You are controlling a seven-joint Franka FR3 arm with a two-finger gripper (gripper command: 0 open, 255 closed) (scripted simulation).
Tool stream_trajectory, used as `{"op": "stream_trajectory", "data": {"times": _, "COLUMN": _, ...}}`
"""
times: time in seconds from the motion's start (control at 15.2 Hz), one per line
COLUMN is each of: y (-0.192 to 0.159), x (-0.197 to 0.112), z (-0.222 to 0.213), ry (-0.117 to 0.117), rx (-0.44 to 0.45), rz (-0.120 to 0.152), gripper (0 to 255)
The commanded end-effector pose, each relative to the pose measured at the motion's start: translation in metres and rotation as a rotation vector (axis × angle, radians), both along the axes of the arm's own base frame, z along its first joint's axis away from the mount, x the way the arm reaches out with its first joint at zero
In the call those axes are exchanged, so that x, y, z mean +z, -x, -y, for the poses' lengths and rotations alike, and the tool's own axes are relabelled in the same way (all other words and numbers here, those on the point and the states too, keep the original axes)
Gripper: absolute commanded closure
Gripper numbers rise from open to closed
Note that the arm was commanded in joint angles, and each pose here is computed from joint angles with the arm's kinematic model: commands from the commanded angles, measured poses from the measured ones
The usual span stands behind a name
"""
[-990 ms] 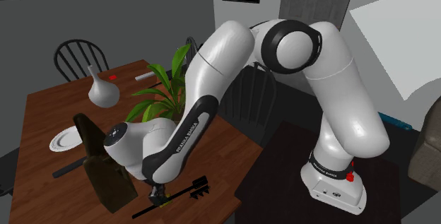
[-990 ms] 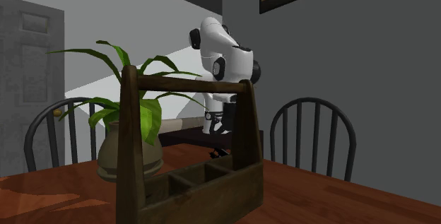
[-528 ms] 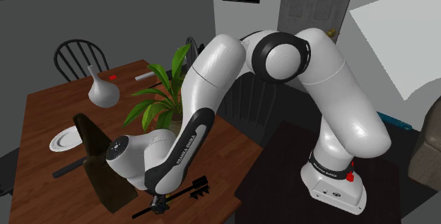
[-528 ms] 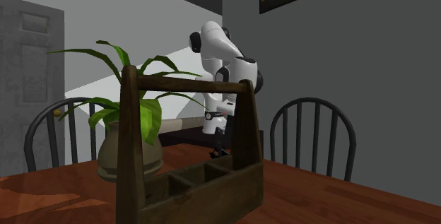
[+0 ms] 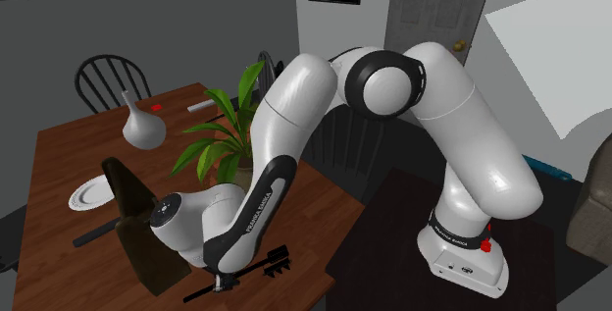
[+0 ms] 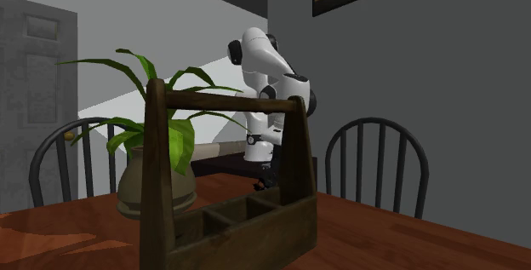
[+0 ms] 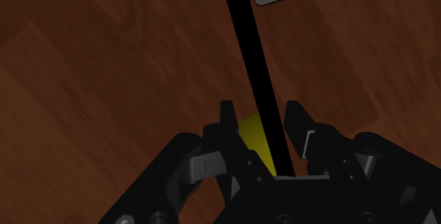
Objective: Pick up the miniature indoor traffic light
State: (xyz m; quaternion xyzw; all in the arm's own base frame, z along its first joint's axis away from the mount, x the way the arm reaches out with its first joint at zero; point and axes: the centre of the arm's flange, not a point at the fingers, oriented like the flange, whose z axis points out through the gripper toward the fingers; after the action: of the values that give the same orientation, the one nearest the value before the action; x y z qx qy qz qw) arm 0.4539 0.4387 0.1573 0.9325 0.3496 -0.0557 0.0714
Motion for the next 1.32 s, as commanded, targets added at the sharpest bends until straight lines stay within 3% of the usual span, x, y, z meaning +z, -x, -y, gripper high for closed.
{"op": "stream_trajectory", "data": {"times": 0.0, "y": 0.0, "x": 0.0, "z": 0.0, "ry": 0.0, "rx": 0.0, "rz": 0.0, "gripper": 255}}
{"op": "stream_trajectory", "data": {"times": 0.26, "y": 0.0, "x": 0.0, "z": 0.0, "ry": 0.0, "rx": 0.0, "rz": 0.0, "gripper": 255}}
{"op": "stream_trajectory", "data": {"times": 1.25, "y": 0.0, "x": 0.079, "z": 0.0, "ry": 0.0, "rx": 0.0, "rz": 0.0, "gripper": 255}}
